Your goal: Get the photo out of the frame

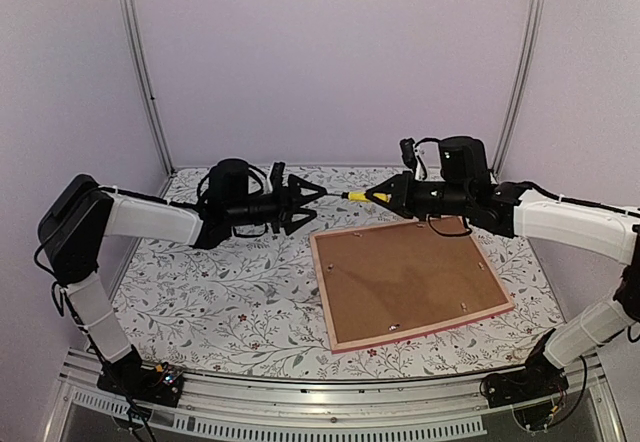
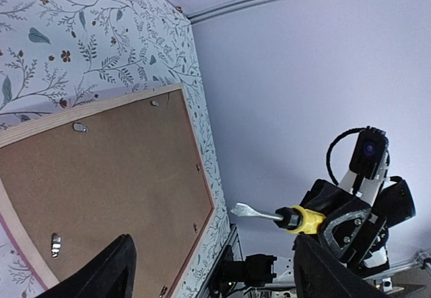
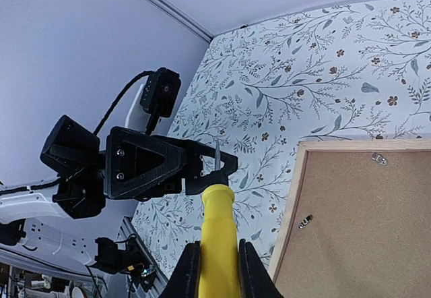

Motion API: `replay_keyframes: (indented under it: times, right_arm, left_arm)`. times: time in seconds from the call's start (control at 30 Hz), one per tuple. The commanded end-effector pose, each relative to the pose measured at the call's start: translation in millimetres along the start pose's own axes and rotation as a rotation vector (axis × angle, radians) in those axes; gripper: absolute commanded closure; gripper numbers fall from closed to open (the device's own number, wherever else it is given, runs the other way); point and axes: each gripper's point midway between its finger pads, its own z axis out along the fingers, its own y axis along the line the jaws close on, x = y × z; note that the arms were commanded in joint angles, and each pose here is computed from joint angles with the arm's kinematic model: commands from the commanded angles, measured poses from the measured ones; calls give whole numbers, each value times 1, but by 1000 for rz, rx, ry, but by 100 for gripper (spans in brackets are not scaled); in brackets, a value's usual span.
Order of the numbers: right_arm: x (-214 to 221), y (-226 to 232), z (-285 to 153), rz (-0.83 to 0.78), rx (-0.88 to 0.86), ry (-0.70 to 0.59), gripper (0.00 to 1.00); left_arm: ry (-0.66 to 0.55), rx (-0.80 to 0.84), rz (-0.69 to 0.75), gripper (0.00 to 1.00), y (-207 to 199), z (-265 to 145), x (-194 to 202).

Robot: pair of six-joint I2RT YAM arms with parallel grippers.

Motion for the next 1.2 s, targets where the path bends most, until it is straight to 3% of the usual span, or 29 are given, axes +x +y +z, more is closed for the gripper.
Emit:
replay_keyframes:
  times: [0.0,0.27,0.97,1.17]
  right_arm:
    - [-16,28,-14,67,-144,-21,100]
    - [-21,31,-18,157,-233,1,100]
    - [-10,27,-18,237,-303,35,100]
    - [-10,27,-21,239,-307,32,100]
  left_arm:
    - [-47,223,2,19,-48,-14,-11]
    - [-69,318,-37,29,-59,-22,-12]
    - [-40,353,-48,74,-65,-15,-9]
    - [-24,344,-46,79,-66,-10,-4]
